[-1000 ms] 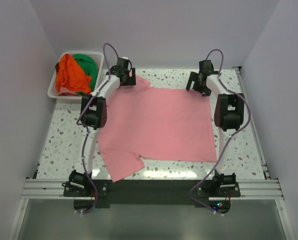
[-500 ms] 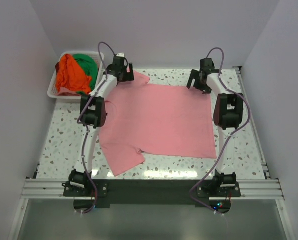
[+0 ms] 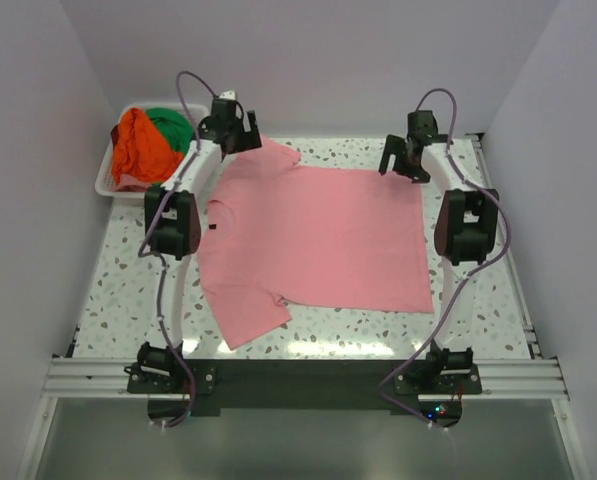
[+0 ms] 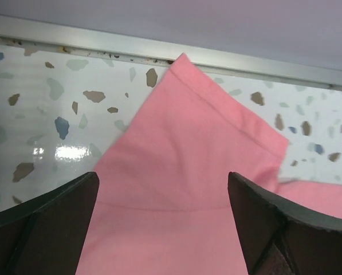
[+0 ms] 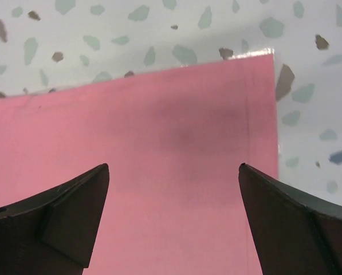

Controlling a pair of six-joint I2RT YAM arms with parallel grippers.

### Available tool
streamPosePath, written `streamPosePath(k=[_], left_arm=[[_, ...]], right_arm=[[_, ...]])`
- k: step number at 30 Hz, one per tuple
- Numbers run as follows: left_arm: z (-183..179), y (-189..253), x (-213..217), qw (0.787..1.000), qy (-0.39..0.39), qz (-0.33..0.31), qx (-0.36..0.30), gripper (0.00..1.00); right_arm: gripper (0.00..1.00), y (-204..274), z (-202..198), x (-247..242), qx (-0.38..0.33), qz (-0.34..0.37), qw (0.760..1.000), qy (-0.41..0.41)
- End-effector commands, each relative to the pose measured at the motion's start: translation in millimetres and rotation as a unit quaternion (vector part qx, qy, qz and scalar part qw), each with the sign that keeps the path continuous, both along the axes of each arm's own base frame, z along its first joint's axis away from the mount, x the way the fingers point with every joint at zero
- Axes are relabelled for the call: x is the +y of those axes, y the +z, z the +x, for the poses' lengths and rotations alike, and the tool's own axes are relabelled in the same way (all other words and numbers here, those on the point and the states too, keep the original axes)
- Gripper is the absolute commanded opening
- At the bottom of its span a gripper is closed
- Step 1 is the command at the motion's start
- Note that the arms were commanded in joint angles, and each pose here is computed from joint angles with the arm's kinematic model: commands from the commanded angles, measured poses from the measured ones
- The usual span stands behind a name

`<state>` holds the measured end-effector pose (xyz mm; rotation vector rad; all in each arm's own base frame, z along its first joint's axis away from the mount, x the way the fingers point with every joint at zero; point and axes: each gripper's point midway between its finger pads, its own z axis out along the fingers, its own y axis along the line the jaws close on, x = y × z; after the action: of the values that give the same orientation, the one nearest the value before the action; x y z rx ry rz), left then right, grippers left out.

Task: Fold and stack the t-shirts
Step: Fold the tshirt

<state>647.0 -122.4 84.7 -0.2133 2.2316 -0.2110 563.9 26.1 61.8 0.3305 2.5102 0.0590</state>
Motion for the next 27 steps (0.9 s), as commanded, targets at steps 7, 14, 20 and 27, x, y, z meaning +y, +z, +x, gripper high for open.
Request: streamPosePath(k=[7,14,20,27], left_arm=[[-125.7,175.7,-15.9,0.998,-0.006,-0.044,-0.053,1.00],[-303.1,81.7,-40.7,0.998,0.012,-0.033,0.061,1.00],[-429.8,20.5,-4.1,0.981,0.068,0.003,0.182,1.00],[-509.9,-27.7,-3.4,0.954,0.061,-0.069,0.285,1.00]], right_arm=[[0.98,128.6,-100.8,15.1,-0.121,0.035,0.992,0.015],[0.99,96.3,-197.1,18.1,-0.108,0.054,0.993,-0.004],[0.99,89.4,-218.4,14.1,-0.100,0.049,0.994,-0.009],[0.99,74.1,-219.0,11.6,-0.074,0.041,0.996,-0.015]])
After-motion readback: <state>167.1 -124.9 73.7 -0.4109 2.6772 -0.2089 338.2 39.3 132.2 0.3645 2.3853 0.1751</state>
